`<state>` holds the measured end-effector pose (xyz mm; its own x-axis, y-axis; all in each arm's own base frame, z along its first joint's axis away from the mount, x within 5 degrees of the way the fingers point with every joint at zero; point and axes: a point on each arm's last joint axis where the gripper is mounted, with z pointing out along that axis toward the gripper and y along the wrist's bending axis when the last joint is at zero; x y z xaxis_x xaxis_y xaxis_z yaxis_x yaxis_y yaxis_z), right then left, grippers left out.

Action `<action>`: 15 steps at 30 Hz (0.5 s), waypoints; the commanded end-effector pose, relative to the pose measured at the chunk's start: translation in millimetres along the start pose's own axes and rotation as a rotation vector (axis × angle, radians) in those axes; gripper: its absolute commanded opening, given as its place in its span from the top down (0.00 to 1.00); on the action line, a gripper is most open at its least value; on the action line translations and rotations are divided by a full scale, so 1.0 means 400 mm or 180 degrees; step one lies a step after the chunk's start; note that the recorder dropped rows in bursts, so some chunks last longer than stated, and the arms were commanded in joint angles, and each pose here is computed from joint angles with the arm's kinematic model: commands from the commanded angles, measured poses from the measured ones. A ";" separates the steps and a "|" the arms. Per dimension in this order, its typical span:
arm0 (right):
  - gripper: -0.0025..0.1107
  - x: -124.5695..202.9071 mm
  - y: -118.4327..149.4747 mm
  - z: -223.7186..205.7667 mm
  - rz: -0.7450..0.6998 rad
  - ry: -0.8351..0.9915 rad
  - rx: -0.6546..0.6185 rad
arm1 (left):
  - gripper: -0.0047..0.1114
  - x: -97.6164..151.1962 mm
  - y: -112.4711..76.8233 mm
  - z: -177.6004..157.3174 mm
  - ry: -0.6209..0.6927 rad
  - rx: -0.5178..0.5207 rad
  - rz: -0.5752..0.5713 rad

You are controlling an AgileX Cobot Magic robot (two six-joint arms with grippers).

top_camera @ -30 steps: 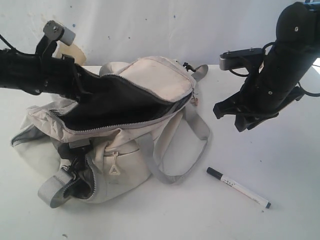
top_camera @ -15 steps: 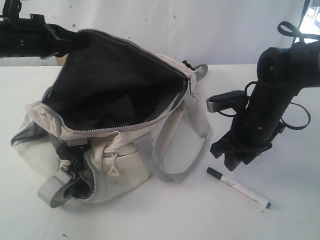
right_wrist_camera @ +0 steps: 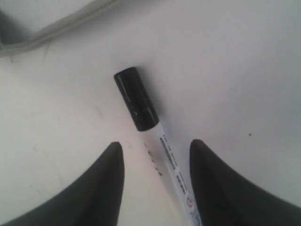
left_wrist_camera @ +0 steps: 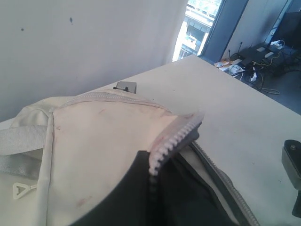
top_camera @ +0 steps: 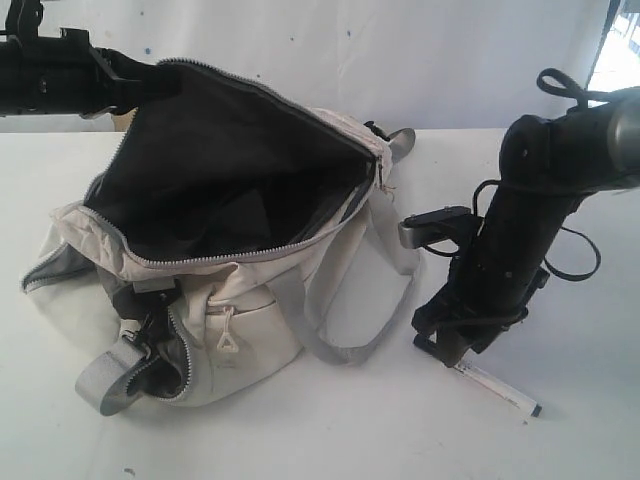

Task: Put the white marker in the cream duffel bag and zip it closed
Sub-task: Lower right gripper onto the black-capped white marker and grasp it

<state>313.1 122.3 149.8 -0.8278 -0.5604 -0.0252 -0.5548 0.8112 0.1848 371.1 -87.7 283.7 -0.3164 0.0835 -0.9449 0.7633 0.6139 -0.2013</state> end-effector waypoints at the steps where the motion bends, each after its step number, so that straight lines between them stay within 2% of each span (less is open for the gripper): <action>1: 0.61 0.000 0.025 0.023 -0.0150 0.0157 0.0080 | 0.96 -0.010 0.001 -0.004 -0.0051 0.0009 -0.0007; 6: 0.61 -0.001 0.031 0.027 -0.0168 0.0262 0.0535 | 0.96 -0.010 0.001 -0.004 -0.0051 0.0009 -0.0007; 15: 0.61 -0.010 0.027 0.031 -0.0141 0.0098 0.0589 | 0.96 -0.009 0.001 -0.004 -0.0036 0.0011 0.0007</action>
<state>310.0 136.1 142.3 -0.8018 -0.5975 0.0142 -0.5973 0.8019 0.0123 371.0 -87.7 283.6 -0.3162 0.0855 -0.9448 0.7638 0.6136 -0.2001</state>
